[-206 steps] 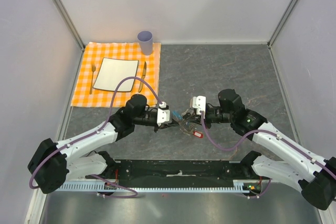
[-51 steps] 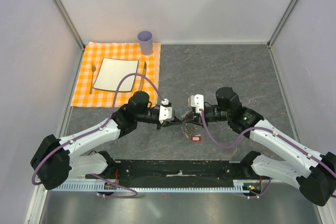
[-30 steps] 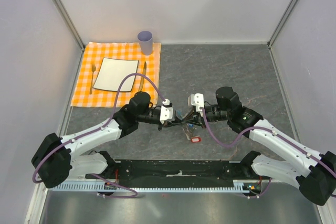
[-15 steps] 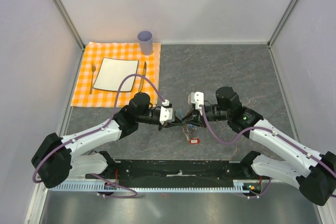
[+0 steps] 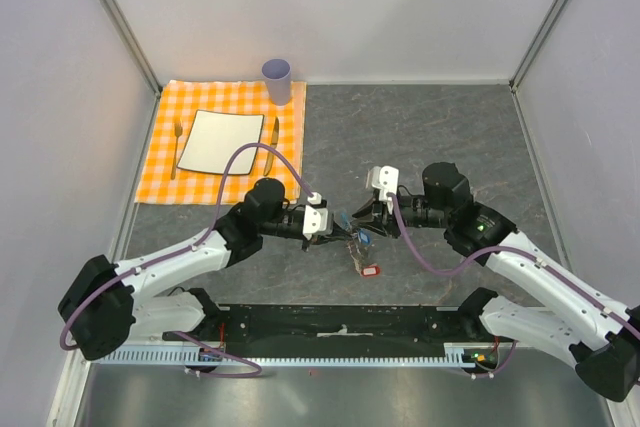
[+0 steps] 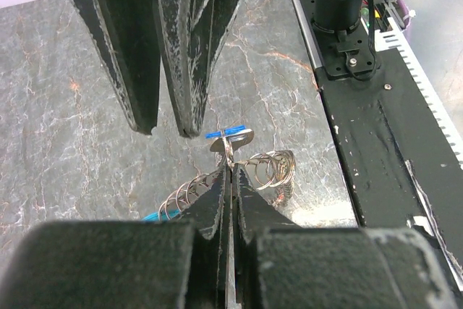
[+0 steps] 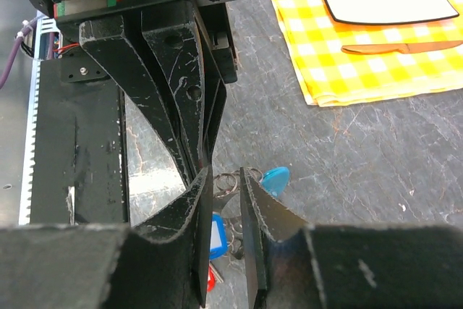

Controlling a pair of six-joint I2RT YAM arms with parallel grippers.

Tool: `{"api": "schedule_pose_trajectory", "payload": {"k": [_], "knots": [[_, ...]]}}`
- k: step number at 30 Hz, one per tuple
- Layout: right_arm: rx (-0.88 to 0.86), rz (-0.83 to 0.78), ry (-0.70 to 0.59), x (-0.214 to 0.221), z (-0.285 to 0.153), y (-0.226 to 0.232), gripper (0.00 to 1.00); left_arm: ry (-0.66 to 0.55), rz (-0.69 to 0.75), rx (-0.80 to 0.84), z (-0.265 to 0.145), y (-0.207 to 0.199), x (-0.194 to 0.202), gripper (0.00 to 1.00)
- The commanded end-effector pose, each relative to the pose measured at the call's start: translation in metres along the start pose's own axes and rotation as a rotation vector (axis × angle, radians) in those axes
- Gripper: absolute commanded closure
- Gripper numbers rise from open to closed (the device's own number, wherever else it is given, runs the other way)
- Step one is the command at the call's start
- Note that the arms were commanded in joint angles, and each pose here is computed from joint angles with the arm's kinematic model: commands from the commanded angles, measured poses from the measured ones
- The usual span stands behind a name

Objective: Put the keys on the keyring

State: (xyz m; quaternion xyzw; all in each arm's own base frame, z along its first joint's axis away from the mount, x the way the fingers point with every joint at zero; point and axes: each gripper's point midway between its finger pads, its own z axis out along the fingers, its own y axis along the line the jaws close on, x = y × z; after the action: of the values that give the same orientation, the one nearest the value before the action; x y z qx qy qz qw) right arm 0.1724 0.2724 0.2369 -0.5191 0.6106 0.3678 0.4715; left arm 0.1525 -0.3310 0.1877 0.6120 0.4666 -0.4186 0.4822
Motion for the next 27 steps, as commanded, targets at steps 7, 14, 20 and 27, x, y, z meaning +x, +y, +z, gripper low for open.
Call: {"api": "schedule_pose_trajectory", "payload": {"k": [7,14,20,27], "knots": [[-0.033,-0.026,0.12,0.007,-0.014,0.006,0.72,-0.05,0.059,0.009,-0.004,-0.002,-0.021,0.98],[-0.12,-0.042,0.13,0.007,-0.01,0.016,0.73,-0.036,0.063,0.04,-0.004,-0.006,-0.02,0.98],[-0.179,-0.035,0.14,0.009,-0.008,0.024,0.74,-0.033,0.066,0.043,-0.004,-0.006,-0.021,0.98],[-0.201,-0.03,0.144,0.012,-0.006,0.025,0.77,-0.037,0.067,0.044,-0.004,-0.006,-0.023,0.98]]}}
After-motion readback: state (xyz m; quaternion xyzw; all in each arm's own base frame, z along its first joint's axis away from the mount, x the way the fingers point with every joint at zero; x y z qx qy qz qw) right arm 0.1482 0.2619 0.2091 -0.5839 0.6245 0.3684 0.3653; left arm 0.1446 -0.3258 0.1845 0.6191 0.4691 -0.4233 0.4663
